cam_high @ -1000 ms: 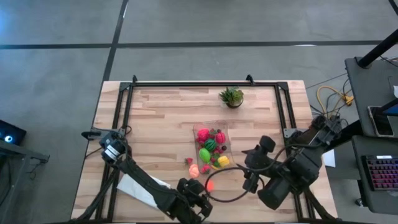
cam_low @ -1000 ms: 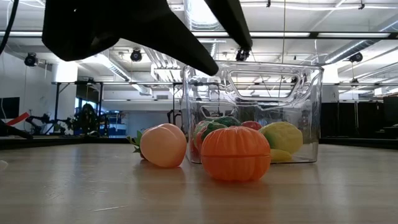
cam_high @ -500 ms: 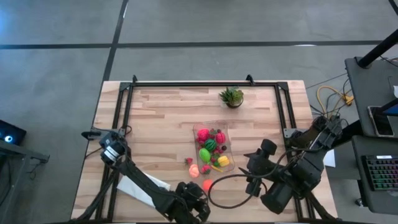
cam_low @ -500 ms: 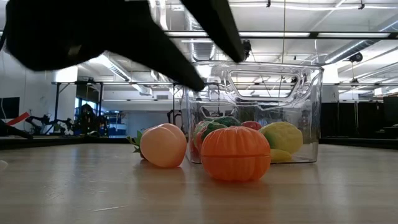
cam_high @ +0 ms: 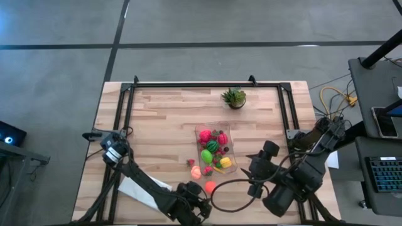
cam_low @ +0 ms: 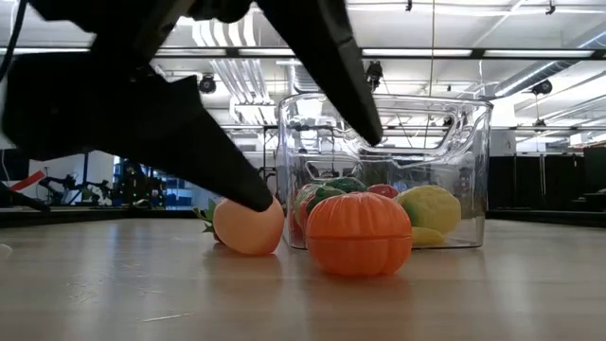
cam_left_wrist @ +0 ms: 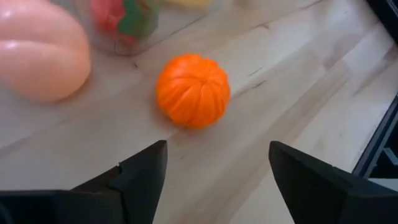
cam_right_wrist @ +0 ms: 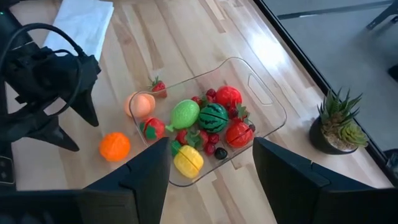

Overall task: Pick and placing Produce into tupperware
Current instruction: Put the orange pumpkin into the transparent bin

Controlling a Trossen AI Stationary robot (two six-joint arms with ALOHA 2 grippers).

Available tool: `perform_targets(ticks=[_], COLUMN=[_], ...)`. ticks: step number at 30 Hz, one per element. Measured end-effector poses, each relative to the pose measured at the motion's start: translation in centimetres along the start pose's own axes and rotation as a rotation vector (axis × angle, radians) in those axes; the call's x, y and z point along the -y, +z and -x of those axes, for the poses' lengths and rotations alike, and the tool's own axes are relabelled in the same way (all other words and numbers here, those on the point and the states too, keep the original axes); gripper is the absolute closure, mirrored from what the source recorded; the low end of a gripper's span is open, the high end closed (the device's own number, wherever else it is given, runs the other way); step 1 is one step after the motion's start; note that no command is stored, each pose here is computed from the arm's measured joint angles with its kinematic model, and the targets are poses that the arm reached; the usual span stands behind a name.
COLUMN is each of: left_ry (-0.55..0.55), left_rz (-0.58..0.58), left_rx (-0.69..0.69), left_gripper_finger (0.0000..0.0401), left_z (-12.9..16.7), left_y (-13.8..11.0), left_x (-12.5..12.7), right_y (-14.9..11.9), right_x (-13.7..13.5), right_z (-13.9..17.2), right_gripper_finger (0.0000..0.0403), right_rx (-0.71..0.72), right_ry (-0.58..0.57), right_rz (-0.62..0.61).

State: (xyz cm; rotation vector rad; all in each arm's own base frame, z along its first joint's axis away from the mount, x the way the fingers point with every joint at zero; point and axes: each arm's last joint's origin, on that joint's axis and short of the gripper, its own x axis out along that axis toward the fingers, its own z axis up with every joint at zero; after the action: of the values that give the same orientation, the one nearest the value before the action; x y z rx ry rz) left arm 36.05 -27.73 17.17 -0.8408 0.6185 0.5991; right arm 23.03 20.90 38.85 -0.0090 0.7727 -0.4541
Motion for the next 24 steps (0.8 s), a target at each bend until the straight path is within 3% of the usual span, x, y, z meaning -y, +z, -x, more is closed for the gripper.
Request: perform_targets(ticks=[11,24], left_ry=[-0.048,-0.037], left_rz=[-0.268,-0.257], left_rx=[0.029,0.037], left_gripper_finger=[0.0134,0.0134], left_z=[-2.2,-3.1], left_y=[0.4,0.7], left_x=[0.1,0.1], right_y=[-0.8,-1.3], right_x=[-0.2,-0.2], right_z=[-1.4,-2.1], right_gripper_finger=[0.0183,0.0183], right_rx=[-0.025,-0.037], right_ry=[-0.049,-0.074], right_rz=[0.029,0.003])
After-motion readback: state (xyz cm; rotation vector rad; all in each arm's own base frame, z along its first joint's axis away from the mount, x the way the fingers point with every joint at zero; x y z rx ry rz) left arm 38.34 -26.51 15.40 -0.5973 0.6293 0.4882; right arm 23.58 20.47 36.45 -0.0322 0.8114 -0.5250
